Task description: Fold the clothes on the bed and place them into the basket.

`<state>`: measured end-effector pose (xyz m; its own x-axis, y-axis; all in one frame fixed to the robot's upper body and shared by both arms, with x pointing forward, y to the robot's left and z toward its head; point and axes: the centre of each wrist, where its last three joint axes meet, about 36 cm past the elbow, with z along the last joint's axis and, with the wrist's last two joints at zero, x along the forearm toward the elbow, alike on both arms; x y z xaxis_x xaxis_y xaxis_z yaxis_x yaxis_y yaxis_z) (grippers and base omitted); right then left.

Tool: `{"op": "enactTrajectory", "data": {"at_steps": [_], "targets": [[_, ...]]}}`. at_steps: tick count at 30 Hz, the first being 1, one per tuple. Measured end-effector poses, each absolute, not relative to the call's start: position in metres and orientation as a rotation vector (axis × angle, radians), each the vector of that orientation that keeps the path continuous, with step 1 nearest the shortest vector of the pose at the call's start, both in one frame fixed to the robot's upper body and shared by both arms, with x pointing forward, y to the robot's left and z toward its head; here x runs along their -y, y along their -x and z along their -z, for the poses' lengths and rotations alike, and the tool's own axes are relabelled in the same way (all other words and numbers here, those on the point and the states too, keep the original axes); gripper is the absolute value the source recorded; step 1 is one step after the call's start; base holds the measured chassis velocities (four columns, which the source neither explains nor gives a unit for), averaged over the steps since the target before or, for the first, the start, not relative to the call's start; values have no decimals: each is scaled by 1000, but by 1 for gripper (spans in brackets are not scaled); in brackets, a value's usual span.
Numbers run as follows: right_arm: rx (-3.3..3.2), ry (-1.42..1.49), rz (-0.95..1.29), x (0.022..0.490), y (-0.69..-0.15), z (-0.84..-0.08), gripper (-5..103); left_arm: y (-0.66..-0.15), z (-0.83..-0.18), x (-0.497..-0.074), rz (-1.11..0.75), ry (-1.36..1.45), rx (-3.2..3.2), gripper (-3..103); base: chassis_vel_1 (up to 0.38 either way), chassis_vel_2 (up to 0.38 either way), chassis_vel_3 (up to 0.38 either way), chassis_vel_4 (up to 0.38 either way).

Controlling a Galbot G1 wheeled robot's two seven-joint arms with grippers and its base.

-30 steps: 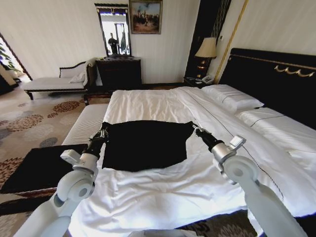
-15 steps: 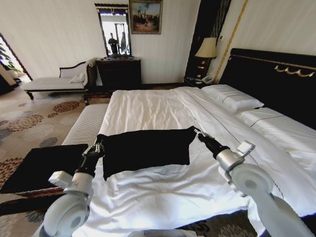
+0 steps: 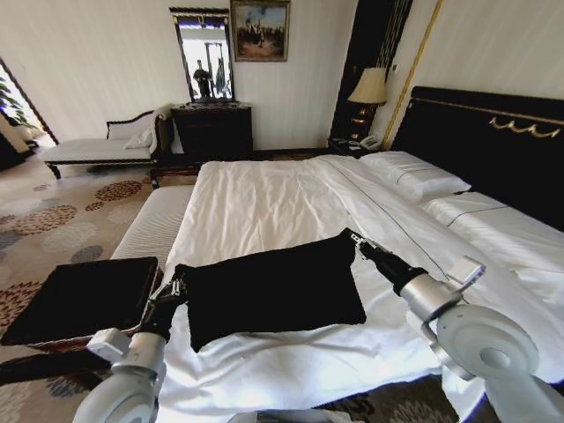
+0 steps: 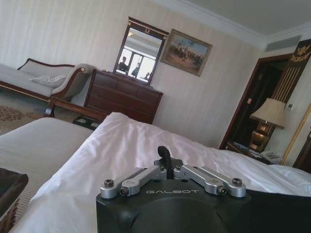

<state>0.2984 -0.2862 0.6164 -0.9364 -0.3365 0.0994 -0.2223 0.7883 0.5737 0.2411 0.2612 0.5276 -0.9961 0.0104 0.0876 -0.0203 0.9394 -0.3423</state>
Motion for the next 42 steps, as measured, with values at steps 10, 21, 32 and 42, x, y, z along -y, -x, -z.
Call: {"op": "enactTrajectory", "data": {"at_steps": [10,21,32,42], "targets": [[2758,-373,874,294,-294,-611,0,-225,-516,-264,-477,-66,2949,1,0,0,0,0],[2773,-266,869,317,-285,-618,0,-215,-517,-282,-347,-160,3002,1,0,0,0,0],[2773,-358,784,284,-292,-597,0,-249,-533,-262,-382,105,3058,1,0,0,0,0],[2748,-386,748,285,-370,-551,0,-322,-485,-258,-389,178,3014,1,0,0,0,0]]}}
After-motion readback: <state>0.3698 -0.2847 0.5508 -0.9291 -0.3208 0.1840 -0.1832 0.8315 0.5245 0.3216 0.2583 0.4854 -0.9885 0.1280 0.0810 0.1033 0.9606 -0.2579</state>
